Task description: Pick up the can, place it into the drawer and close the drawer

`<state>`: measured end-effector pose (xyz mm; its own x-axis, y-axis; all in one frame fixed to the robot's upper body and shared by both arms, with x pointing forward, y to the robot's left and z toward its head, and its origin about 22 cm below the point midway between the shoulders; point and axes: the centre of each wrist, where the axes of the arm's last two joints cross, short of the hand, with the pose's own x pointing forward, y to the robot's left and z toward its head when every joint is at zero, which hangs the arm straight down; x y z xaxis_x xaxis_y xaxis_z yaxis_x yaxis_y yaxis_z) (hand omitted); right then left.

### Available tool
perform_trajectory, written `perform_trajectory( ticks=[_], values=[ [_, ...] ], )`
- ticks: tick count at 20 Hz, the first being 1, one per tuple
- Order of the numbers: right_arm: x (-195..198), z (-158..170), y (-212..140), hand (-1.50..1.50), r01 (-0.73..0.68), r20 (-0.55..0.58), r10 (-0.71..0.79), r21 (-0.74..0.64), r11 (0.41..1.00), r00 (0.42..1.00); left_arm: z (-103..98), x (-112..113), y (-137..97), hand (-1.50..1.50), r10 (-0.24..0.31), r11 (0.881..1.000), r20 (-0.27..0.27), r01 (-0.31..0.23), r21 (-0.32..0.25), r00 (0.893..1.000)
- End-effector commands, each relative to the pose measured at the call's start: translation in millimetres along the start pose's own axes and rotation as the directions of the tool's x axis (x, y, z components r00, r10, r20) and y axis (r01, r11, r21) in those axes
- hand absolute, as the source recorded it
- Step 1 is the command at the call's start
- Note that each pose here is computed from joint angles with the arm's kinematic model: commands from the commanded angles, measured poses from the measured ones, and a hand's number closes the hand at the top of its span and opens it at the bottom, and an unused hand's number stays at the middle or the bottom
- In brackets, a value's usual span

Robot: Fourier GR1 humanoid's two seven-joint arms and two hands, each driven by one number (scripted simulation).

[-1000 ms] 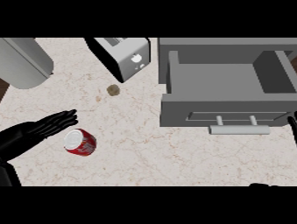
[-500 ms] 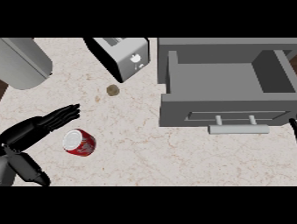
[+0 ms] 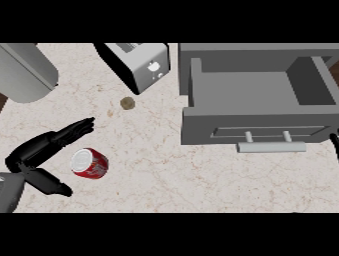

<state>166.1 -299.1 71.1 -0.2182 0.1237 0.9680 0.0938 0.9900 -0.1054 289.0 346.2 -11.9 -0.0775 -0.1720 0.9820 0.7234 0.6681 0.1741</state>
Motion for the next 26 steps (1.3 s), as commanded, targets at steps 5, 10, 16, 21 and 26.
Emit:
perform_trajectory(
  ticks=[5, 10, 16, 21, 26],
  values=[
    [0.3, -6.9, 17.4, -1.5, -0.001, 0.012, 0.001, -0.017, 1.0, 1.0, 14.4, -25.8, 10.3, -1.5, 0.079, 0.993, 0.066, -0.072, -0.099, 0.995],
    [-2.5, -12.6, 10.1, -1.5, -0.006, 0.014, 0.006, 0.0, 1.0, 1.0, 7.7, -45.0, 4.1, -1.5, 0.08, 0.994, 0.057, -0.075, -0.08, 0.995],
    [-1.5, -11.3, 5.6, -1.5, -0.009, -0.002, 0.009, 0.008, 1.0, 1.0, -8.3, -57.3, 4.0, -1.5, 0.065, 0.997, 0.035, -0.063, -0.048, 0.997],
    [18.5, -3.3, -5.0, -1.5, -0.009, 0.002, 0.009, -0.008, 1.0, 1.0, 3.7, -69.7, -5.9, -1.5, 0.071, 0.995, 0.033, -0.069, -0.073, 0.997],
    [15.0, -5.8, 10.0, -1.5, 0.019, 0.033, -0.019, -0.003, 1.0, 0.999, -16.1, -71.2, -10.1, -1.5, 0.068, 0.994, 0.032, -0.065, -0.088, 0.997]
  ],
)
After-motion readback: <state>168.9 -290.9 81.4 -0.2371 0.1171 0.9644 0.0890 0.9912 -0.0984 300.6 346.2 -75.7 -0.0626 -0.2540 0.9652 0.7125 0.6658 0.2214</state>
